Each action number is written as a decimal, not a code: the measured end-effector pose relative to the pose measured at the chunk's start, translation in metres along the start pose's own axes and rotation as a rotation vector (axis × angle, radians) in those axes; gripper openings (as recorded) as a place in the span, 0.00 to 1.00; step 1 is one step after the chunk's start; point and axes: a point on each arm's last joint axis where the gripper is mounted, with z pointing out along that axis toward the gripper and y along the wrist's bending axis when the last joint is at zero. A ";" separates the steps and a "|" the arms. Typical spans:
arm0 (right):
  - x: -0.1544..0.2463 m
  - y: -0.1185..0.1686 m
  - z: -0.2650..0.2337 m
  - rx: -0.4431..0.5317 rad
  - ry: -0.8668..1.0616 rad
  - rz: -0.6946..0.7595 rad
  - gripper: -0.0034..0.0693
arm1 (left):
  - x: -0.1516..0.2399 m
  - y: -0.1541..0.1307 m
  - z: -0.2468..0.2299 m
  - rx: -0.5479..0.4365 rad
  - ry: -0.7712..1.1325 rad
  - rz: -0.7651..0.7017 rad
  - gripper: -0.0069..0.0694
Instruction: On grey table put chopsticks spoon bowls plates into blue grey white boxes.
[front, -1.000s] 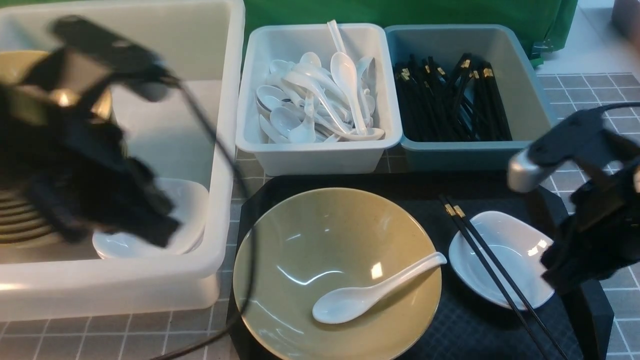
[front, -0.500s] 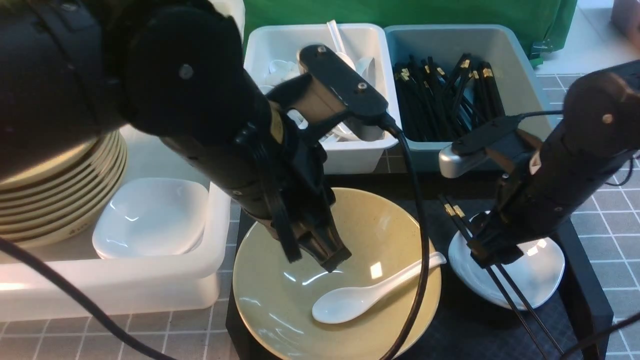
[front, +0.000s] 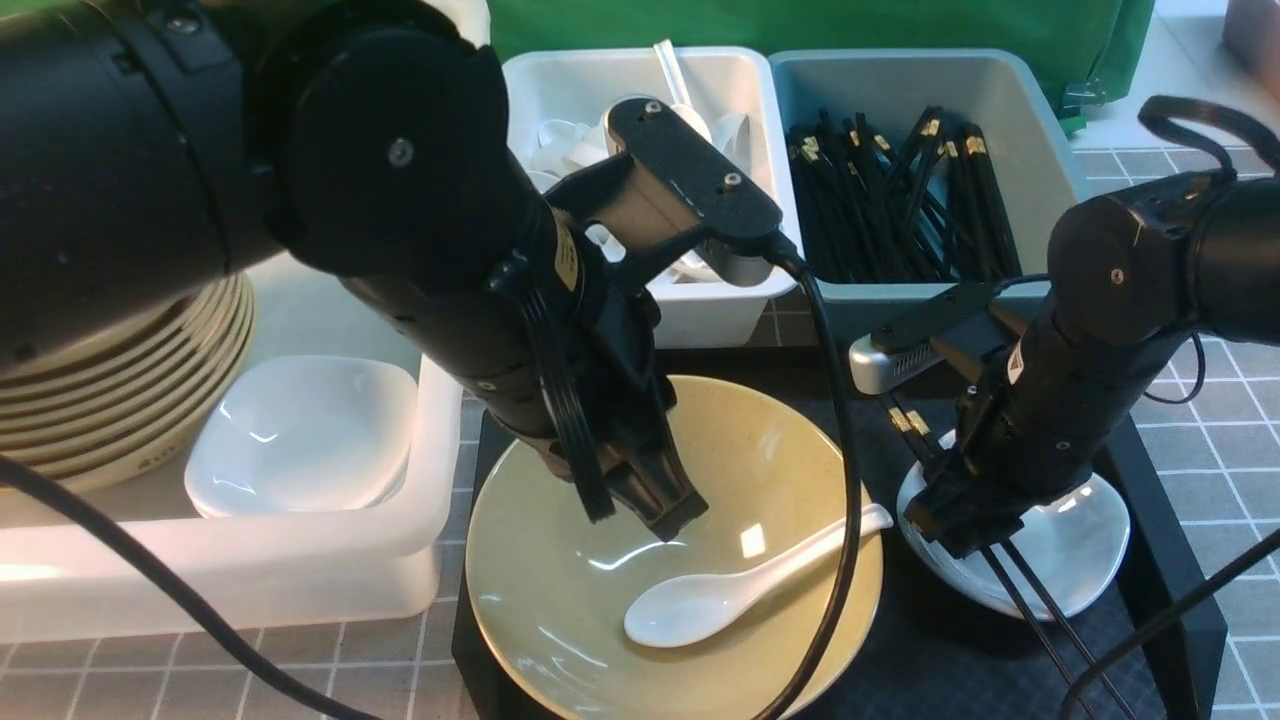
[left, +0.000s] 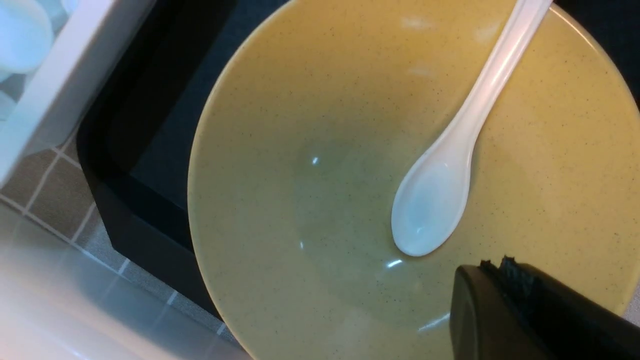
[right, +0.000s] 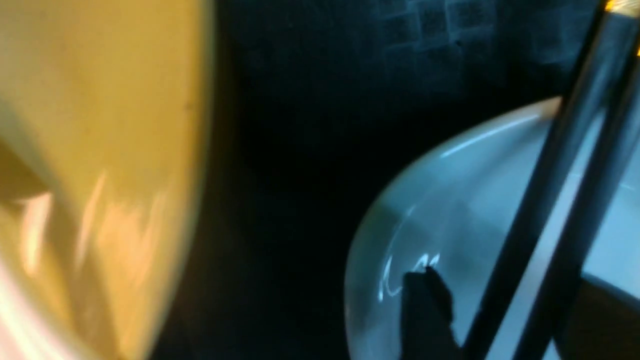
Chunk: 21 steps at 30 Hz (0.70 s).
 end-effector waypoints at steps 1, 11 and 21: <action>0.000 0.000 0.000 0.001 0.001 0.002 0.44 | 0.000 0.000 0.000 -0.001 -0.004 0.000 0.07; 0.002 0.000 -0.016 0.004 -0.022 0.031 0.26 | -0.003 0.001 0.000 -0.006 -0.029 -0.011 0.07; -0.033 -0.033 -0.121 0.100 -0.367 0.095 0.26 | -0.065 0.016 -0.002 -0.067 -0.205 -0.029 0.07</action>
